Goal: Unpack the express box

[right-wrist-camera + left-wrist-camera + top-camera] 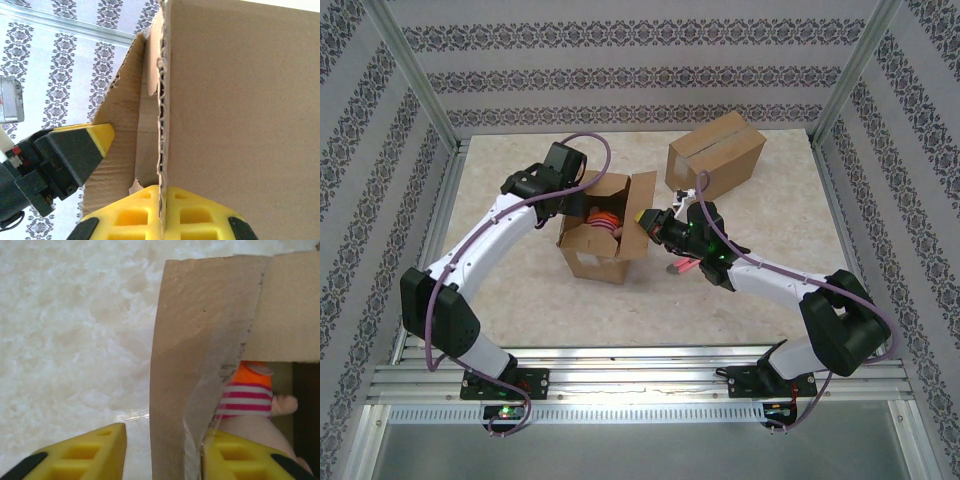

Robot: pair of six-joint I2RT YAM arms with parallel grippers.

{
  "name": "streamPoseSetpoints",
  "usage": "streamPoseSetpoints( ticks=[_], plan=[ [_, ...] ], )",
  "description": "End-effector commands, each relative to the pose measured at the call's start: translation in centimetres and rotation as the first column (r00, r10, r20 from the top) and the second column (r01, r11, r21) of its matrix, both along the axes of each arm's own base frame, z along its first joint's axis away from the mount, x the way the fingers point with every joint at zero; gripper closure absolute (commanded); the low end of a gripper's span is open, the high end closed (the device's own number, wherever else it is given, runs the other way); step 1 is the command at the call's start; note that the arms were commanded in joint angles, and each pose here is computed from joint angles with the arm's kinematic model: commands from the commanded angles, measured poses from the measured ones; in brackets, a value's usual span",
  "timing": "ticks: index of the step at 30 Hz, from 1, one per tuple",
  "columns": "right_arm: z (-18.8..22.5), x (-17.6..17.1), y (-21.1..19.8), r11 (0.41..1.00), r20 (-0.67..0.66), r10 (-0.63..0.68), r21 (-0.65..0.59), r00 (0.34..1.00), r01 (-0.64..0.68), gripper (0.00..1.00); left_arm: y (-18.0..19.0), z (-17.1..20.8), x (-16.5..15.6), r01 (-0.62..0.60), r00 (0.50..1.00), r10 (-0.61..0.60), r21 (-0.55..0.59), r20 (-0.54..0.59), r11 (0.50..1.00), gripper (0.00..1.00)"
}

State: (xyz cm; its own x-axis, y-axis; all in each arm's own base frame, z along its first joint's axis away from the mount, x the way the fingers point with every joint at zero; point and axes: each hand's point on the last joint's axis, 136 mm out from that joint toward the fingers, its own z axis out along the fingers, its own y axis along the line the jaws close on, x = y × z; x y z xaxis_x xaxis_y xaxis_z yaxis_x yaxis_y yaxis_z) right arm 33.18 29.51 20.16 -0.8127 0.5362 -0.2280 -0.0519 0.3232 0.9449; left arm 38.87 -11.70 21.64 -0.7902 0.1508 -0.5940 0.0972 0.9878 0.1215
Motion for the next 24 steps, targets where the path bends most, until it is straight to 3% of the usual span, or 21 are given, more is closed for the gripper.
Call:
streamPoseSetpoints(
  ticks=[1, 18, 24],
  plan=[
    [0.3, 0.3, 0.4, 1.000, 0.005, -0.001, -0.001, 1.000, 0.001, 1.00, 0.9, 0.7, 2.3, -0.032, 0.998, 0.031, 0.018, 0.053, 0.999, 0.55],
    [0.4, 0.1, 1.4, 0.999, 0.004, 0.034, 0.005, 0.999, -0.034, 1.00, -2.5, 1.5, 6.9, 0.066, 0.981, -0.085, 0.110, 0.177, 0.992, 0.47],
    [0.3, 0.2, 1.9, 0.999, -0.001, 0.045, 0.009, 0.999, -0.045, 1.00, -4.0, 1.7, 7.7, 0.093, 0.970, -0.128, 0.168, 0.207, 0.981, 0.32]
  ],
)
